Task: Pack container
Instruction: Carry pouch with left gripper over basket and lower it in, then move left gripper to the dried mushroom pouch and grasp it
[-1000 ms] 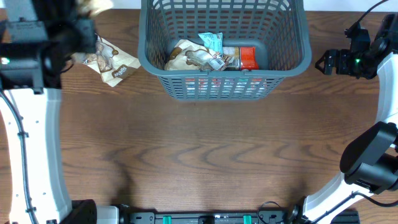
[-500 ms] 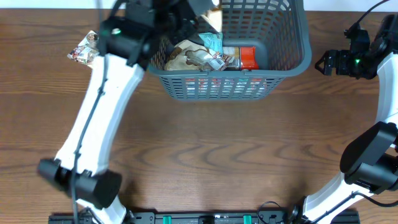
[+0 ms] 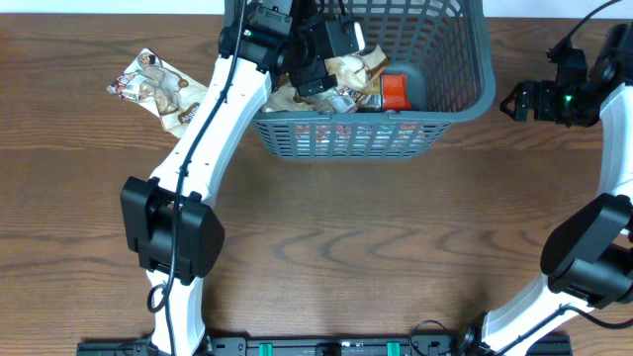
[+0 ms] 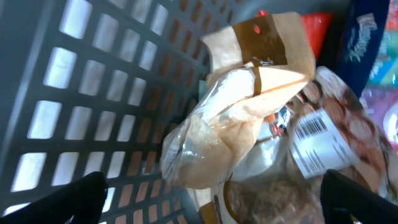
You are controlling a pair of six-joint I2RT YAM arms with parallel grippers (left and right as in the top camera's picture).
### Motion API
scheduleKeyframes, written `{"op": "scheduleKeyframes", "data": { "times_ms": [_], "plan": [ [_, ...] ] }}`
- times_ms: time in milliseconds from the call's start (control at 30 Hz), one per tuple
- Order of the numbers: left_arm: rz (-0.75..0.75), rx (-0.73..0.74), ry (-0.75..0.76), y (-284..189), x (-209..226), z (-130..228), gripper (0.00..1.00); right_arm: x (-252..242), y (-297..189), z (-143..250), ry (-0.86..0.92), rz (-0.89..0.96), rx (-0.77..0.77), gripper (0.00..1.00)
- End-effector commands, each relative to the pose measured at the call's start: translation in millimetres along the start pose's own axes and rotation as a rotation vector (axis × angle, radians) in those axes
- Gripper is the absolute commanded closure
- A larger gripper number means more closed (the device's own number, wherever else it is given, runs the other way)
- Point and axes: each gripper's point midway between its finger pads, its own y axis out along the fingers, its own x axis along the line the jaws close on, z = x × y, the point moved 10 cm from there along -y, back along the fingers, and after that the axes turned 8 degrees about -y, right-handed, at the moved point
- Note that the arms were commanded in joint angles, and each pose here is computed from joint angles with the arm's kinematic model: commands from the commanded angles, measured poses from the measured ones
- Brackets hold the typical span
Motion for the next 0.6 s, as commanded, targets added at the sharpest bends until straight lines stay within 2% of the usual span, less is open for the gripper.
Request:
{"op": "scheduleKeyframes", "data": {
  "times_ms": [0, 67, 300, 467, 567],
  "plan": [
    [-0.044, -0.05, -0.071, -28, 5, -13, 0.01, 3, 0, 0, -0.02, -0.008, 0.001, 0.01],
    [-0.106, -0.047, -0.149, -46, 10, -17, 0.01, 4, 0, 0, -0.021, -0.008, 0.001, 0.01],
    [-0.474, -0.041, -0.338, -147, 29, -25, 0.01, 3, 0, 0, -0.026, -0.007, -0.002, 0.01],
    [-0.642, -0.133, -0.643, -213, 46, -5, 0.01, 3, 0, 0, -0.026, -0.006, -0.002, 0.01],
    [-0.713, -0.178, -0.832, -234, 62, 17, 0.02, 3, 0, 0, -0.025, -0.007, -0.002, 0.01]
  ]
}}
